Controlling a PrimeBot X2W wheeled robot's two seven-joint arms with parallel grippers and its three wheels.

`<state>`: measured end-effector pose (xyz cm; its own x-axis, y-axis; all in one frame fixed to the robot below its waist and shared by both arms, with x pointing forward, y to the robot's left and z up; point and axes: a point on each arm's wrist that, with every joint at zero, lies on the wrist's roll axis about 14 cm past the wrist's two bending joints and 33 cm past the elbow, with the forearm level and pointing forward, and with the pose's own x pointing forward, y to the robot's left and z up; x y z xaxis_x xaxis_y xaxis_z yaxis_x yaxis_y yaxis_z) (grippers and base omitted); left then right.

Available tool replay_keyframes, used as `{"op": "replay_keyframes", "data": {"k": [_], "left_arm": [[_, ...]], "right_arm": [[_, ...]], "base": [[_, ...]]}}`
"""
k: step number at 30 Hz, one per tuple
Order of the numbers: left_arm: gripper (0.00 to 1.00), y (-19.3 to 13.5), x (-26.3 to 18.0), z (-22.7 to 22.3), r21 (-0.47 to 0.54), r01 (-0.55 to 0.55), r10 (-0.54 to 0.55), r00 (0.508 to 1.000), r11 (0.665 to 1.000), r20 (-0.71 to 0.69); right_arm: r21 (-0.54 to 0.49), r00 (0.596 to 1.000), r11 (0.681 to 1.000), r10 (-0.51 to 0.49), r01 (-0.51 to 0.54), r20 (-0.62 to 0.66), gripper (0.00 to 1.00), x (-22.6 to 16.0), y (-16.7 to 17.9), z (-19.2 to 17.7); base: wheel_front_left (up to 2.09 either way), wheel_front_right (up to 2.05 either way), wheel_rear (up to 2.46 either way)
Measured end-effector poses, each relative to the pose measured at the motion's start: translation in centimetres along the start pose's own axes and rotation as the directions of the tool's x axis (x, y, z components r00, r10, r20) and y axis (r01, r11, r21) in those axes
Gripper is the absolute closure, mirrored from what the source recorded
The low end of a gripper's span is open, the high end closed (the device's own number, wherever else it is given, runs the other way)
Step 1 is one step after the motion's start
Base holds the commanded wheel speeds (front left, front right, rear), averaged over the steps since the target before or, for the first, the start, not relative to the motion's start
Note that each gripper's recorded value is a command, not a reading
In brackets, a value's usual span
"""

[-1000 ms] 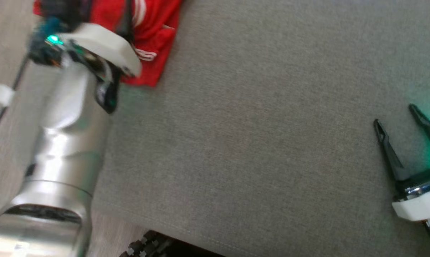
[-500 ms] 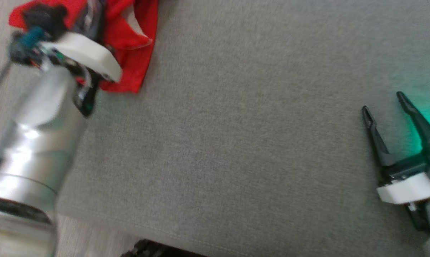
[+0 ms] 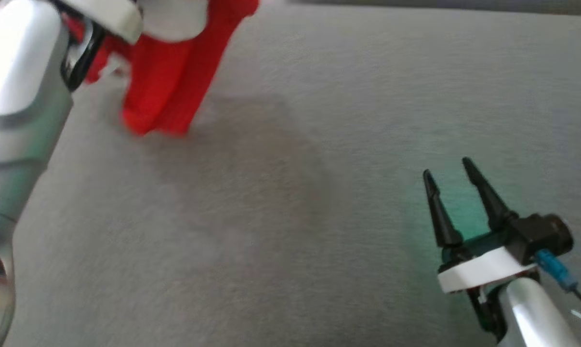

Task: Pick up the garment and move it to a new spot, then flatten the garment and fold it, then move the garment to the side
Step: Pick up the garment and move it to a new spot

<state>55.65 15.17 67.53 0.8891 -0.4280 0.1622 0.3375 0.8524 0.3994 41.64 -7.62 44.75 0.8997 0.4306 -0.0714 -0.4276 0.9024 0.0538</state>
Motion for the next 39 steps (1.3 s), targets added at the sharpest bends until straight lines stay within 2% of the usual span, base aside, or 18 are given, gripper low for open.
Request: {"op": "replay_keyframes", "data": {"k": [4, 7, 9, 13, 15, 17, 19, 22, 23, 24, 27, 31, 34, 39], "left_arm": [[1.00, -3.8, 2.7, 6.7, 0.040, 0.105, -0.110, 0.980, 0.994, 0.166], [1.00, -6.9, 4.0, 9.9, 0.040, 0.174, -0.178, 0.952, 0.984, 0.249], [1.00, -8.0, 4.4, 10.6, 0.035, 0.198, -0.201, 0.944, 0.979, 0.262], [1.00, -12.3, 5.6, 11.4, 0.018, 0.294, -0.287, 0.915, 0.956, 0.284], [1.00, -14.8, 5.9, 10.0, -0.004, 0.347, -0.333, 0.903, 0.938, 0.271], [1.00, -17.7, 5.6, 6.6, -0.055, 0.408, -0.387, 0.895, 0.911, 0.223], [1.00, -20.9, 4.2, 1.5, -0.127, 0.460, -0.443, 0.885, 0.879, 0.144], [1.00, -26.1, 0.0, -6.8, -0.274, 0.505, -0.526, 0.850, 0.818, -0.006], [0.69, -27.7, -1.6, -8.9, -0.343, 0.497, -0.543, 0.839, 0.797, -0.046], [0.00, -29.2, -3.1, -10.5, -0.404, 0.485, -0.557, 0.827, 0.776, -0.076], [0.00, -32.3, -6.9, -12.4, -0.499, 0.445, -0.571, 0.811, 0.744, -0.127], [0.00, -32.8, -9.4, -11.1, -0.594, 0.349, -0.506, 0.855, 0.725, -0.115], [0.00, -31.6, -11.5, -10.3, -0.637, 0.238, -0.408, 0.903, 0.734, -0.133], [0.00, -27.1, -15.1, -9.3, -0.629, 0.016, -0.173, 0.967, 0.777, -0.189]], "right_arm": [[0.042, 0.994, 0.994, -0.102, 0.100, 0.045, 0.00, -2.7, -1.6, 1.7], [0.060, 0.981, 0.984, -0.173, 0.168, 0.087, 0.00, -4.4, -3.0, 3.2], [0.069, 0.975, 0.979, -0.198, 0.191, 0.099, 0.00, -5.0, -3.5, 3.6], [0.078, 0.955, 0.962, -0.270, 0.262, 0.120, 0.00, -6.9, -5.0, 4.3], [0.084, 0.947, 0.953, -0.299, 0.290, 0.121, 0.00, -7.6, -5.6, 4.3], [0.092, 0.942, 0.947, -0.316, 0.307, 0.108, 0.00, -7.9, -5.8, 3.9], [0.100, 0.941, 0.942, -0.328, 0.319, 0.085, 0.00, -7.9, -6.0, 3.2], [0.109, 0.939, 0.936, -0.341, 0.334, 0.051, 0.00, -7.8, -6.3, 2.0], [0.110, 0.938, 0.935, -0.344, 0.338, 0.040, 0.00, -7.7, -6.4, 1.7], [0.111, 0.938, 0.934, -0.346, 0.341, 0.032, 0.00, -7.7, -6.5, 1.4], [0.116, 0.937, 0.932, -0.349, 0.344, 0.024, 0.00, -7.5, -6.7, 1.1], [0.122, 0.944, 0.939, -0.328, 0.322, 0.030, 0.00, -7.3, -5.8, 1.2], [0.126, 0.945, 0.938, -0.328, 0.322, 0.023, 0.00, -8.2, -5.2, 1.0], [0.135, 0.949, 0.941, -0.316, 0.312, 0.009, 0.00, -9.9, -3.9, 0.4]], "base": [[0.00, 0.00, 0.00], [0.00, 0.00, 0.00], [0.00, 0.00, 0.00], [0.00, 0.00, 0.00], [0.00, 0.00, 0.00], [0.00, 0.00, 0.00], [0.00, 0.00, 0.00], [0.00, 0.00, 0.00], [0.00, 0.00, 0.00], [0.00, 0.00, 0.00], [0.00, 0.00, 0.00], [0.00, 0.00, 0.00], [0.00, 0.00, 0.00], [0.00, 0.00, 0.00]]}}
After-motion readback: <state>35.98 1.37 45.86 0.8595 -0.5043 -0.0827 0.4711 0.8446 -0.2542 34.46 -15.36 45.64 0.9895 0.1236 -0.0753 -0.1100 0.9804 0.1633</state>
